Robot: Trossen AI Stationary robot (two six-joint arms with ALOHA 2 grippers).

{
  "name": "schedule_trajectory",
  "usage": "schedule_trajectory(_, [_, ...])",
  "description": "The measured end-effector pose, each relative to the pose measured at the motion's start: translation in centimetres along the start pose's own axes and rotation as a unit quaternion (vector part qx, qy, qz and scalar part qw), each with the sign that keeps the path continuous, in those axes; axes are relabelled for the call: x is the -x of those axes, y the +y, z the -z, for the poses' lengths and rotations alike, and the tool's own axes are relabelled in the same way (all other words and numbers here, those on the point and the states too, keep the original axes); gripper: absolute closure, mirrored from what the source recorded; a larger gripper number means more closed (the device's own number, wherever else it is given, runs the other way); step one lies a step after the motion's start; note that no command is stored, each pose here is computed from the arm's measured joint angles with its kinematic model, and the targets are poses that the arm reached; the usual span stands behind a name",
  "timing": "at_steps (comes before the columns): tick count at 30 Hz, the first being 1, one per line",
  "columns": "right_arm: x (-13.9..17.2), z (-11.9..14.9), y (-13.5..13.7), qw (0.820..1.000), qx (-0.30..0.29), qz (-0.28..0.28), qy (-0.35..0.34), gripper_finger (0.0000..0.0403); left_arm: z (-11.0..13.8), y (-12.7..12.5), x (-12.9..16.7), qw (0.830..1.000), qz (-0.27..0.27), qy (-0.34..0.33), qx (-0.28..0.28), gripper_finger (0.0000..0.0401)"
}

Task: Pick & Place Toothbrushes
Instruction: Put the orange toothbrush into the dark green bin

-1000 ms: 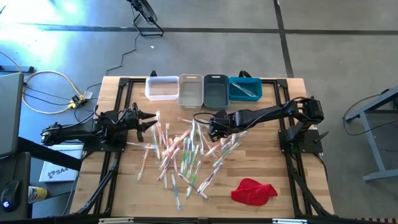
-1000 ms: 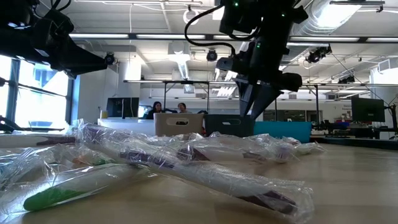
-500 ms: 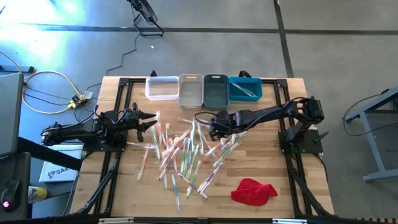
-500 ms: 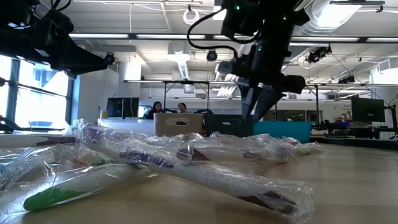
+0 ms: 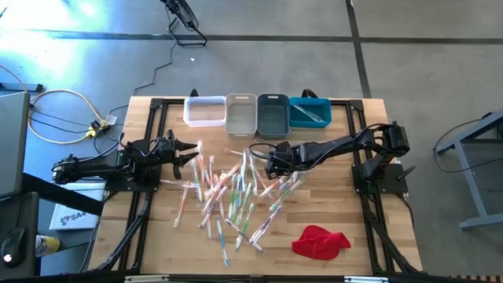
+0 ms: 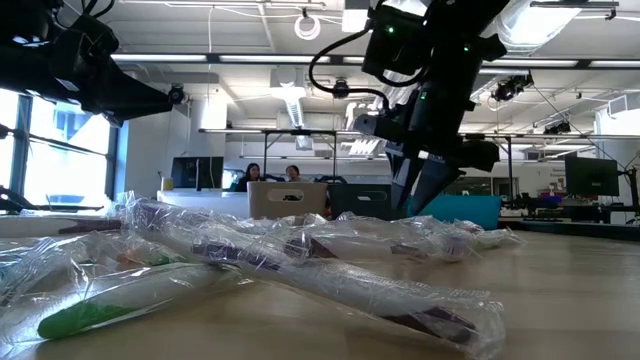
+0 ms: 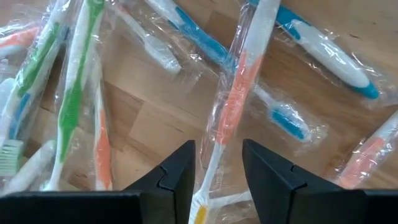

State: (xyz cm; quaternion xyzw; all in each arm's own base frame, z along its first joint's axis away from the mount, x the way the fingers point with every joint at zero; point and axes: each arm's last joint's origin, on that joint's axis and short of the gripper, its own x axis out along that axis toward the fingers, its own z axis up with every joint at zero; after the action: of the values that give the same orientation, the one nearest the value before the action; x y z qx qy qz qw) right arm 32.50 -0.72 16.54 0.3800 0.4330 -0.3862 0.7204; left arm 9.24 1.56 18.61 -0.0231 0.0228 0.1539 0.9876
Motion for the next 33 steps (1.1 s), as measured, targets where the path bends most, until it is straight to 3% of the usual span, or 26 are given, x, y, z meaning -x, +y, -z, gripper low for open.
schedule_trajectory(17, [-3.6,0.9,0.2,0.999,0.01,0.025,0.022,0.0281,0.0,0.0,0.0,1.0,0.001,0.0,0.0,0.0265])
schedule_trajectory(33, [-3.6,0.9,0.2,0.999,0.023,0.026,0.023,0.0383,0.0,0.0,0.0,1.0,0.001,0.0,0.0,0.0265])
